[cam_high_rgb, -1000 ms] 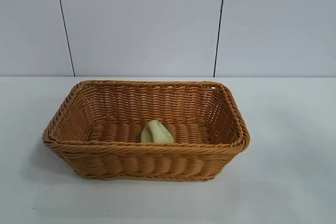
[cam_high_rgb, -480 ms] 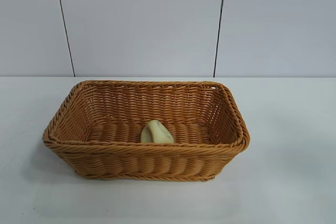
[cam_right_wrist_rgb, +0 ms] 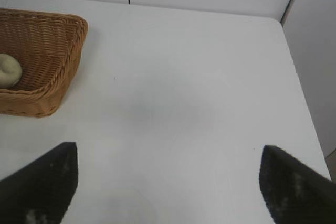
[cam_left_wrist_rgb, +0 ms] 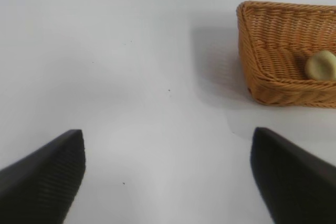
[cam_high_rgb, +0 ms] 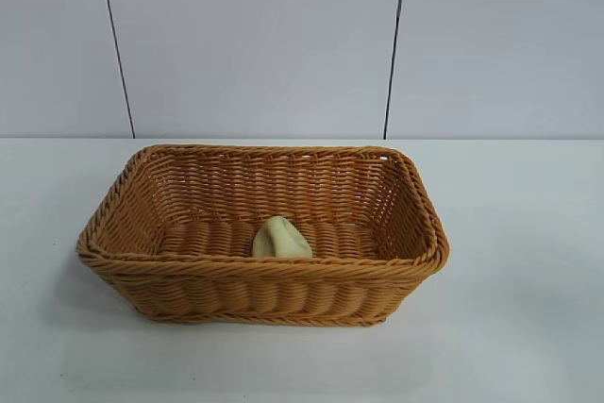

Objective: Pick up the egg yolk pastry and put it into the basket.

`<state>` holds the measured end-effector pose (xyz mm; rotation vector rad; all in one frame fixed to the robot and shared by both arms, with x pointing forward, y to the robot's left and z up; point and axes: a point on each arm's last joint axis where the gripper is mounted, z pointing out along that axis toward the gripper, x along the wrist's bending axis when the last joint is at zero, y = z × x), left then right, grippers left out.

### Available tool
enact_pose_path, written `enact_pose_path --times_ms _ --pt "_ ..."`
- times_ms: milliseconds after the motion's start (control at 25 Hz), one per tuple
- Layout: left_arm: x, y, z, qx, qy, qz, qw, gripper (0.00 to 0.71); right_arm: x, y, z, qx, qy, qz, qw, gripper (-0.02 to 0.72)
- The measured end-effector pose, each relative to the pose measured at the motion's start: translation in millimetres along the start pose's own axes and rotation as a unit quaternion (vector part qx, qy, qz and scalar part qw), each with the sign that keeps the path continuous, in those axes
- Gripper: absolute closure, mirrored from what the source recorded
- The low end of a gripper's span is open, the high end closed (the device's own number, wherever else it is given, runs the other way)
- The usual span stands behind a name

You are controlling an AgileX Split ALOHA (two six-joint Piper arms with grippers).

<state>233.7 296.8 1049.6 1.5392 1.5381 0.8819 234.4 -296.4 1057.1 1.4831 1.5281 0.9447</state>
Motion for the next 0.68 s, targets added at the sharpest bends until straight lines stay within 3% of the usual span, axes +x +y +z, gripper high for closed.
enact_pose_path --times_ms 200,680 --pt "0.0 0.0 0.0 0.000 0.000 0.000 1.000 0.047 0.2 -0.2 -0.5 -0.002 0.022 -0.008 1.000 0.062" --pt "0.0 0.0 0.0 0.000 0.000 0.000 1.000 0.047 0.1 -0.2 -0.5 -0.002 0.024 -0.009 1.000 0.062"
